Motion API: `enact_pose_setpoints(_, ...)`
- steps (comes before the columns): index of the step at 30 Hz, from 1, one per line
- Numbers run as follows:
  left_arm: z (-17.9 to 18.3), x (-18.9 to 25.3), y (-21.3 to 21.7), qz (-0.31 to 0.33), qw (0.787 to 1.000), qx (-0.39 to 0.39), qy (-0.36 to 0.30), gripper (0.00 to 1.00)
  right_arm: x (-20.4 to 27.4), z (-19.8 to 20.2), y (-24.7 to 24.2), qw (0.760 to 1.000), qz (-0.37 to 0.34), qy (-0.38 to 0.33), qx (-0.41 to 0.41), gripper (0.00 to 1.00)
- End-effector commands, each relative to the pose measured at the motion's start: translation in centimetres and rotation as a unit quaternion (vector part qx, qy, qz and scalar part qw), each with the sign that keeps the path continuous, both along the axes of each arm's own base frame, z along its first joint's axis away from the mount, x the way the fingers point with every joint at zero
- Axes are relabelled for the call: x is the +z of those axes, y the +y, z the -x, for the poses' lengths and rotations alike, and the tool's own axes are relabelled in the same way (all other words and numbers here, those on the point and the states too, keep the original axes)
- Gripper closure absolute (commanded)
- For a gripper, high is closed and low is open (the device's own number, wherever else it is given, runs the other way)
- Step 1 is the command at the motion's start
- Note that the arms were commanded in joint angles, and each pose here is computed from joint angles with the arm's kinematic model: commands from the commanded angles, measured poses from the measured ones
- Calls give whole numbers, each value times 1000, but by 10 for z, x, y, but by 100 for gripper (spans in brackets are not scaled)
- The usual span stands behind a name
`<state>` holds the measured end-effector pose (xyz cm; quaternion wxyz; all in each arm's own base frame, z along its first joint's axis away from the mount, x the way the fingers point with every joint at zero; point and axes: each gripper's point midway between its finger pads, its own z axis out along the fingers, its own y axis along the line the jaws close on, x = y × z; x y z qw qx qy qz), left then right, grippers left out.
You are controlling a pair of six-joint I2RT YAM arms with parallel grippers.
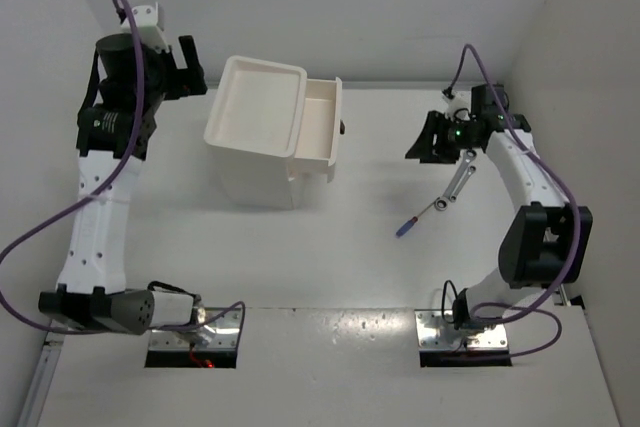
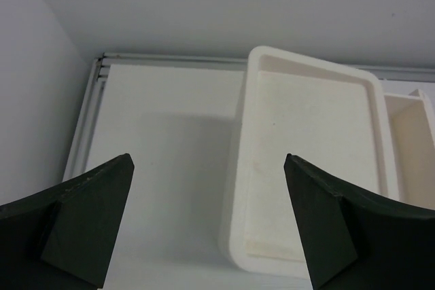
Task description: Sort the tools into containers
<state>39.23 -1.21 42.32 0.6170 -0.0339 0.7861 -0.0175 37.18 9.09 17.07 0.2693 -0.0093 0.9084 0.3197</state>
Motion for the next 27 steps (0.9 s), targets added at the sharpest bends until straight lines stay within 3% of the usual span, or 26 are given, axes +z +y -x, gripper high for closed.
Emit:
enact_pose_setpoints(1,19,5,25,-3,997,68,-26,0,-21,49,-21,986,83,108,-95,51)
enact_pose_setpoints(6,33,-2,37,11,994,110,-26,0,-76,105,-11,949,56,274,-143,54)
enact_pose_setpoints(9,39,-12,45,15,991,133,-19,0,-95,109,-18,937,60,288,-188,61)
enact_pose_setpoints(20,50,-32,59,3,987,159,-1,0,-137,120,-23,879,89,380,-273,59)
enact_pose_setpoints(27,45,-43,64,13,986,165,12,0,-148,112,-21,874,120,384,-273,61)
